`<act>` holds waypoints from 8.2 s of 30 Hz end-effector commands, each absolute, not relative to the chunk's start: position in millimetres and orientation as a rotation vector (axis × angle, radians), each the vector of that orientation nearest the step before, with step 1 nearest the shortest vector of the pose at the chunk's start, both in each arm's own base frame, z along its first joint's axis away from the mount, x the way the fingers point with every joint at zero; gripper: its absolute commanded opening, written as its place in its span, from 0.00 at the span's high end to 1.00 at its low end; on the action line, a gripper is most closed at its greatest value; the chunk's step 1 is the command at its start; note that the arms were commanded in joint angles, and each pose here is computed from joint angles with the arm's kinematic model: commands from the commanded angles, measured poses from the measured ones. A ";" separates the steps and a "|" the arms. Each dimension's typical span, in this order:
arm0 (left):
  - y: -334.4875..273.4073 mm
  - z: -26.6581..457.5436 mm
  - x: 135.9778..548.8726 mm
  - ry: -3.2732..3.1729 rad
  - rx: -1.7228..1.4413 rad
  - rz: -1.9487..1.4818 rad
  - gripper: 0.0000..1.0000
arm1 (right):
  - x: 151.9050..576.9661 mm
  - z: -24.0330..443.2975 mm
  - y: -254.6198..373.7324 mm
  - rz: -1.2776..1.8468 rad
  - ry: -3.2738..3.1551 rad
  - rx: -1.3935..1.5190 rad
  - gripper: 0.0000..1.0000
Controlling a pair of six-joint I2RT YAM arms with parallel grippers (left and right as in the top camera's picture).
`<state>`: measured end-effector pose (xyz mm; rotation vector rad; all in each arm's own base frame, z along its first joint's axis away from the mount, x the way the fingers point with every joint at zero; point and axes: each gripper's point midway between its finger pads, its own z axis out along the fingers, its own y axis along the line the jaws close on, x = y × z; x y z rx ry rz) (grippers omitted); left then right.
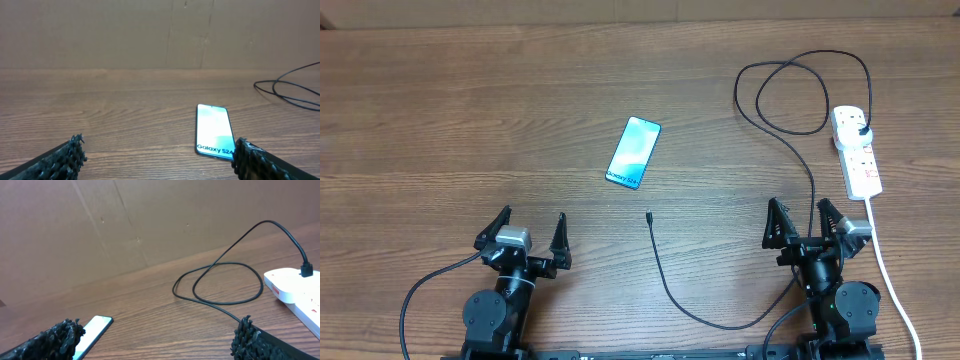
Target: Plug charger to phone and switch on socket
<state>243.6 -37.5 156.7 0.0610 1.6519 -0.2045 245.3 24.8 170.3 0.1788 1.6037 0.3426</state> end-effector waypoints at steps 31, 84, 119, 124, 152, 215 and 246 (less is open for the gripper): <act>-39.2 157.3 242.9 1.643 0.092 -0.195 0.00 | 245.3 169.5 24.2 0.334 1.595 0.175 0.00; -83.7 398.7 259.9 2.171 0.179 -0.469 0.00 | 245.3 169.5 24.2 0.334 1.595 0.175 0.00; -210.9 97.8 393.2 3.002 0.359 -0.619 0.00 | 245.3 169.5 24.2 0.334 1.595 0.175 0.00; -209.8 69.0 398.7 3.048 0.329 -0.586 0.00 | 245.3 169.6 24.2 0.334 1.595 0.175 0.00; -214.8 53.7 454.8 2.826 0.373 -0.291 0.00 | 245.3 169.5 24.2 0.334 1.595 0.175 0.00; -191.8 -27.1 414.9 2.909 0.383 -0.193 0.01 | 245.3 169.5 24.2 0.334 1.595 0.175 0.00; -210.2 16.0 446.9 2.758 0.485 0.021 0.00 | 245.3 169.5 24.2 0.334 1.595 0.175 0.00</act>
